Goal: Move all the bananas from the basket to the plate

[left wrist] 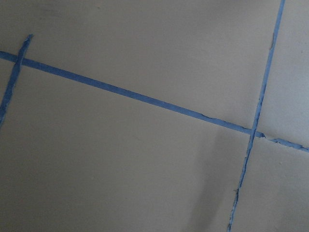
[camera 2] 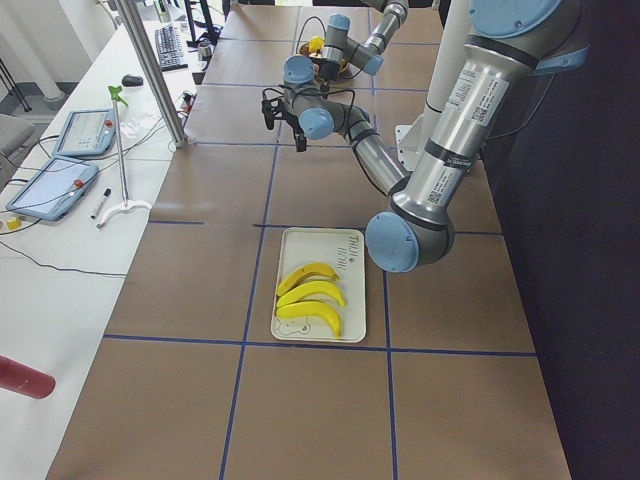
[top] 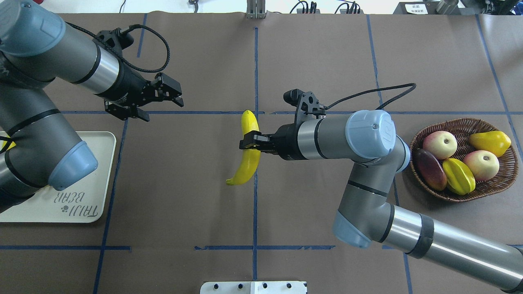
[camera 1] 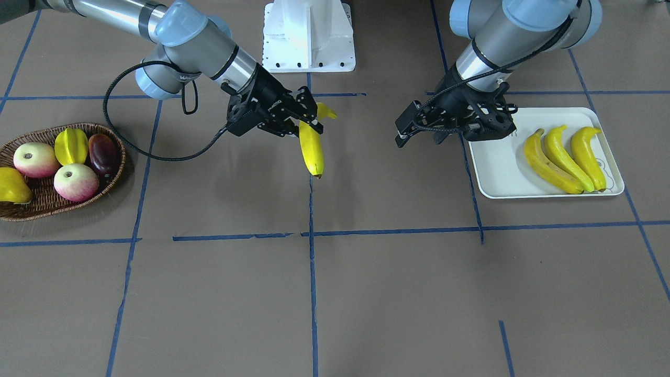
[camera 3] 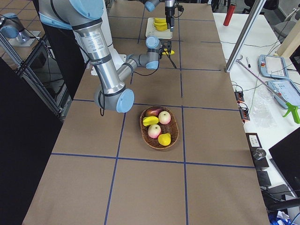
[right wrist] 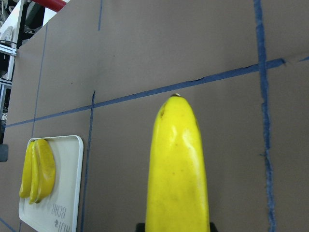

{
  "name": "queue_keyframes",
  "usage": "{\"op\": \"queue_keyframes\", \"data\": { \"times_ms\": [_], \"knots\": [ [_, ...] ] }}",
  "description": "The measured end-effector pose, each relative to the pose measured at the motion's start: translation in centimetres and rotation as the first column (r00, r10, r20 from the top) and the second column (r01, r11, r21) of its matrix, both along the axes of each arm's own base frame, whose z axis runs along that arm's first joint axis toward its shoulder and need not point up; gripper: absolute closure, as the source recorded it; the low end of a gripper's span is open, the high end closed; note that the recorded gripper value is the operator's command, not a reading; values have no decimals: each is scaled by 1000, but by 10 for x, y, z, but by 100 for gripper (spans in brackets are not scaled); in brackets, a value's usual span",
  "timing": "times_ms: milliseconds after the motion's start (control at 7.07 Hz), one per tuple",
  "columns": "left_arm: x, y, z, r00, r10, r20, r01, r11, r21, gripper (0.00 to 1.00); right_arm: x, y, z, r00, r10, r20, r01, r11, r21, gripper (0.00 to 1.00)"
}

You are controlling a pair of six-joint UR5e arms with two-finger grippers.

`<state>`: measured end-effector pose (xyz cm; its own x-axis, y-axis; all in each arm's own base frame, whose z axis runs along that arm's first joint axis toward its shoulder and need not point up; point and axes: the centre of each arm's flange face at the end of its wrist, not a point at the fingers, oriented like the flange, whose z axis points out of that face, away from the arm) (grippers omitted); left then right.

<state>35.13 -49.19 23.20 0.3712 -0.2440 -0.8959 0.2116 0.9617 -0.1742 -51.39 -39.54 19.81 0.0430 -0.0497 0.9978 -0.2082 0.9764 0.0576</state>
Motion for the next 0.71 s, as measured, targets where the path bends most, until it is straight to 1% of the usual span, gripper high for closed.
{"op": "queue_keyframes", "data": {
  "times_ms": [283,565,707],
  "knots": [
    [16,-13,4,995,-34,-96,32,999,-13,0,-14,13,-19,999,-26,27,26,1000,8,77],
    [33,-10,-2,991,-22,-134,20,1000,-15,1,-19,20,-31,998,-40,44,39,999,14,77],
    [43,-2,-8,988,-13,-156,9,999,-32,2,-21,22,-36,998,-43,51,42,999,16,77]
  ]
}}
